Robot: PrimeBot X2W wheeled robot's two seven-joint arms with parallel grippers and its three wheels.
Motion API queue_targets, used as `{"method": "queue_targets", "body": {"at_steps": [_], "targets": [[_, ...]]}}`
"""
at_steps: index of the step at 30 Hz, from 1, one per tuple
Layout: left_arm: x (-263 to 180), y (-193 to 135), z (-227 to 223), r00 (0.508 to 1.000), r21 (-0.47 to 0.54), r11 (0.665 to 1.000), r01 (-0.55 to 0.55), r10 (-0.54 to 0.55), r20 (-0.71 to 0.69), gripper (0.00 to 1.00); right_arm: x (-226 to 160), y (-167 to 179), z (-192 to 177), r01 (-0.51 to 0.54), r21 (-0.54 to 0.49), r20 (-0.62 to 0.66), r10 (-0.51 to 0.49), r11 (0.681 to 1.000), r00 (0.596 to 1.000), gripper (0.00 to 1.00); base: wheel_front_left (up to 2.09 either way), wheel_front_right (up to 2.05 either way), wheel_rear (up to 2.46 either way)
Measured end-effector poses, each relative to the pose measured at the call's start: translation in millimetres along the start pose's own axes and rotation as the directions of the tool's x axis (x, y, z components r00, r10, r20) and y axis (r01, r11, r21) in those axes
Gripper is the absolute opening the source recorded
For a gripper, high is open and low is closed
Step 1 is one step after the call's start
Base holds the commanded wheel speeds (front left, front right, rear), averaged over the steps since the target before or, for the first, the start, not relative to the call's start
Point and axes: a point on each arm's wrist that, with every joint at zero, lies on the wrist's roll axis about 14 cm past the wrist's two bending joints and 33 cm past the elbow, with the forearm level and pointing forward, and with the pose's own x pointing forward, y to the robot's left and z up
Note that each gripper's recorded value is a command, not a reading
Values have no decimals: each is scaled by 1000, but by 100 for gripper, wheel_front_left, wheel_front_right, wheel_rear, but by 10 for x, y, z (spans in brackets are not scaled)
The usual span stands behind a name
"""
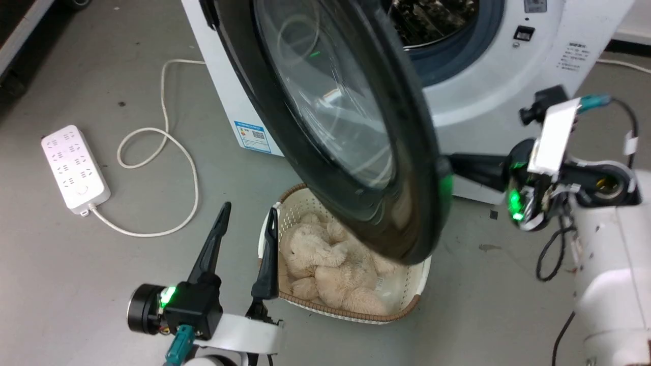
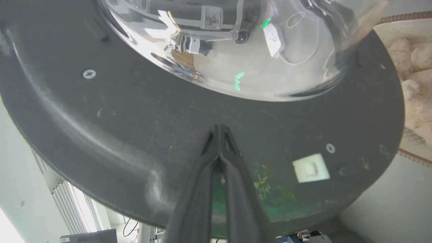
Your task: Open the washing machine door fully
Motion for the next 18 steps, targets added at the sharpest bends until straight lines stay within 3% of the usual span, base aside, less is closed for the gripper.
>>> {"method": "queue_targets", "body": {"at_steps": [8, 18], "targets": [[-187, 77, -56, 999, 0, 1000, -17, 17, -33, 100, 295, 57, -565, -65, 13, -141, 67, 998, 988, 0, 0, 0, 0], [-240, 86, -130, 998, -29, 1000, 3, -5, -59, 100, 529, 120, -986, -100, 30, -203, 104, 995, 974, 0, 0, 0, 0]]}}
